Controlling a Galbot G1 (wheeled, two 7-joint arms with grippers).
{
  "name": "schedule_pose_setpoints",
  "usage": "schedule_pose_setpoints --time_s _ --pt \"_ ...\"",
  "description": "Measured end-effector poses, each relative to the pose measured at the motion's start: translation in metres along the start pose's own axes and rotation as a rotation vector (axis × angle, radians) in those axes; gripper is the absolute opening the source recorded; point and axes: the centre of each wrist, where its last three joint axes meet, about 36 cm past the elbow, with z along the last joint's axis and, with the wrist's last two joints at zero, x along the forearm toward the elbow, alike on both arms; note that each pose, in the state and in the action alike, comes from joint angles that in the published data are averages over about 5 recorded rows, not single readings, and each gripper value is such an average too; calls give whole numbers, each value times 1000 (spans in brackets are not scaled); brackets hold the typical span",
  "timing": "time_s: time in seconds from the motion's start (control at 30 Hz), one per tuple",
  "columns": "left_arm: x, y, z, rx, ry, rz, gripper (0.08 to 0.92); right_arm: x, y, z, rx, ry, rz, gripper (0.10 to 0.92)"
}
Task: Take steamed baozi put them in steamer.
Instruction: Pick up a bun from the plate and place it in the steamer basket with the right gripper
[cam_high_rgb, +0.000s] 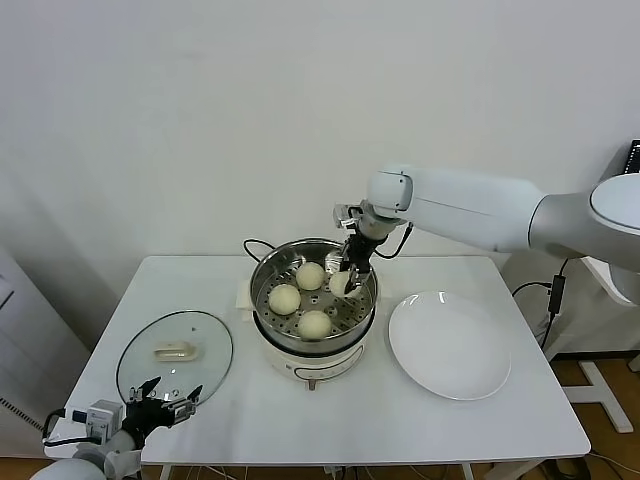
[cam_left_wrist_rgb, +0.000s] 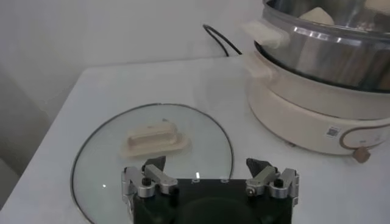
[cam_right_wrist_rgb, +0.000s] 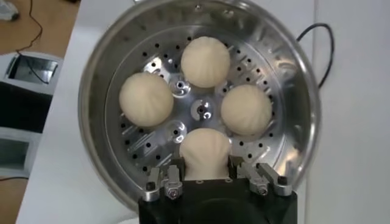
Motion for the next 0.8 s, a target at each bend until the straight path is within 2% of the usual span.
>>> schedule_pose_setpoints --time_s 0.23,0.63,0.8 --pt "0 0 0 1 1 0 823 -16 3 1 5 10 1 481" --pt "-1 0 1 8 2 -1 823 -13 2 5 -7 11 12 778" --pt "0 1 2 9 3 -4 823 8 -2 11 -39 -19 23 821"
